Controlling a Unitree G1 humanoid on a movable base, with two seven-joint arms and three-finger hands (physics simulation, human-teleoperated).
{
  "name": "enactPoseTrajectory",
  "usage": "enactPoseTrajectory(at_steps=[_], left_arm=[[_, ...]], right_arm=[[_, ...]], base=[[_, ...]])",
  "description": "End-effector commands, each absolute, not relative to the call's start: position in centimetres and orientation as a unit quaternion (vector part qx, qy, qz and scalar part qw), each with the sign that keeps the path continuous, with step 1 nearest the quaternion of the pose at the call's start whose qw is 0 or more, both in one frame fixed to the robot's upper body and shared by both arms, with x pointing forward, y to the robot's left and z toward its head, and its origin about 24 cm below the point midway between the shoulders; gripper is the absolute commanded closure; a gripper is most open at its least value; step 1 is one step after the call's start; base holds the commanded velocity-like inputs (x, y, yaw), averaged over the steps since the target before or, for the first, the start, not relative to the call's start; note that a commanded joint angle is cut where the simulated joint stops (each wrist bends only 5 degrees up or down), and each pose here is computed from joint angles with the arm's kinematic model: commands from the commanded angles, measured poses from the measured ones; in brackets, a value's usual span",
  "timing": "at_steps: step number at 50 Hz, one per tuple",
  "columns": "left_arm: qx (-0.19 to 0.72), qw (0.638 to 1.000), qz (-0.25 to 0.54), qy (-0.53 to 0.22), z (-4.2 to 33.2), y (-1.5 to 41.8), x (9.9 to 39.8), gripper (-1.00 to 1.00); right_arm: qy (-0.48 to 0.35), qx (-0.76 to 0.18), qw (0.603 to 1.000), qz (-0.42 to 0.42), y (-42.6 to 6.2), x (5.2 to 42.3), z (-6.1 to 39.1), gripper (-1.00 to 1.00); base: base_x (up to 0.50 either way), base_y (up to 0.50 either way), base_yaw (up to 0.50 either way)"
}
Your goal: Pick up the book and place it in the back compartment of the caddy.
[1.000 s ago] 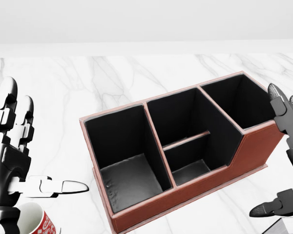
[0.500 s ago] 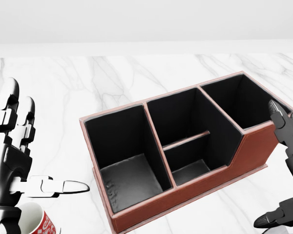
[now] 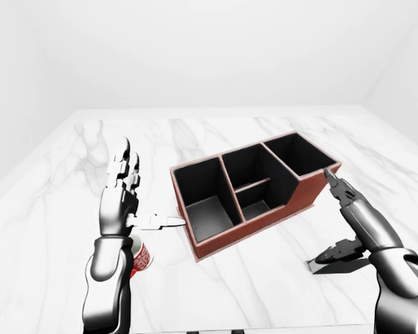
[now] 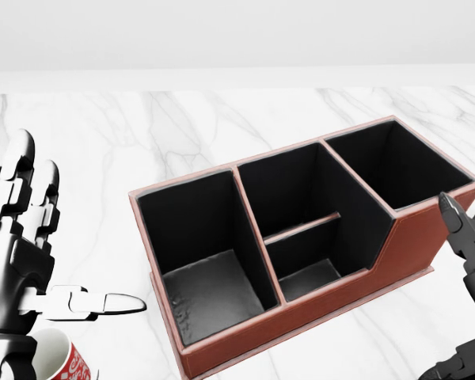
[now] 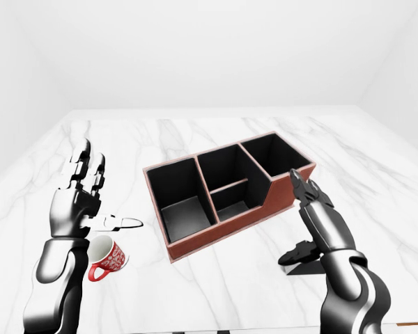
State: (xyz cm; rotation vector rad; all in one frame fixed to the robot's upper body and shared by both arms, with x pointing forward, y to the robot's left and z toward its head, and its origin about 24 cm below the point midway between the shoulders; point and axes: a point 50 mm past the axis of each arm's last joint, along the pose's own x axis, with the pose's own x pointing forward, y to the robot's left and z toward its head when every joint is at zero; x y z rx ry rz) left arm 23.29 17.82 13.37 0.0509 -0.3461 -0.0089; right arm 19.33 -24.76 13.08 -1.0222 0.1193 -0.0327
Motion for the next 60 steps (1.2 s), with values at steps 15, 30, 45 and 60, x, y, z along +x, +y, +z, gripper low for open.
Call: enactPoseTrajectory(at_steps=[15,30,45,60], left_arm=[[0.025,0.984,-0.005,-0.174,13.5,17.8,23.3,-1.00],[0.025,0.984,-0.004,-0.176,13.5,17.9,23.3,-1.00],[0.025,0.984,-0.004,-0.176,13.5,17.9,23.2,-1.00],[0.025,0.985,-0.005,-0.172,13.4,17.8,23.3,-1.00]], right_arm=[[0.107,-0.474,0.874,-0.031,-27.0,19.2,11.2,-1.00],[0.130,-0.467,0.874,-0.042,-28.1,18.9,10.5,-1.00],[0.153,-0.459,0.874,-0.053,-29.2,18.7,9.6,-1.00],[0.161,-0.465,0.869,-0.057,-29.9,19.2,9.4,-1.00]], base=[[0.00,0.00,0.00],[0.00,0.00,0.00],[0.00,0.00,0.00],[0.00,0.00,0.00]])
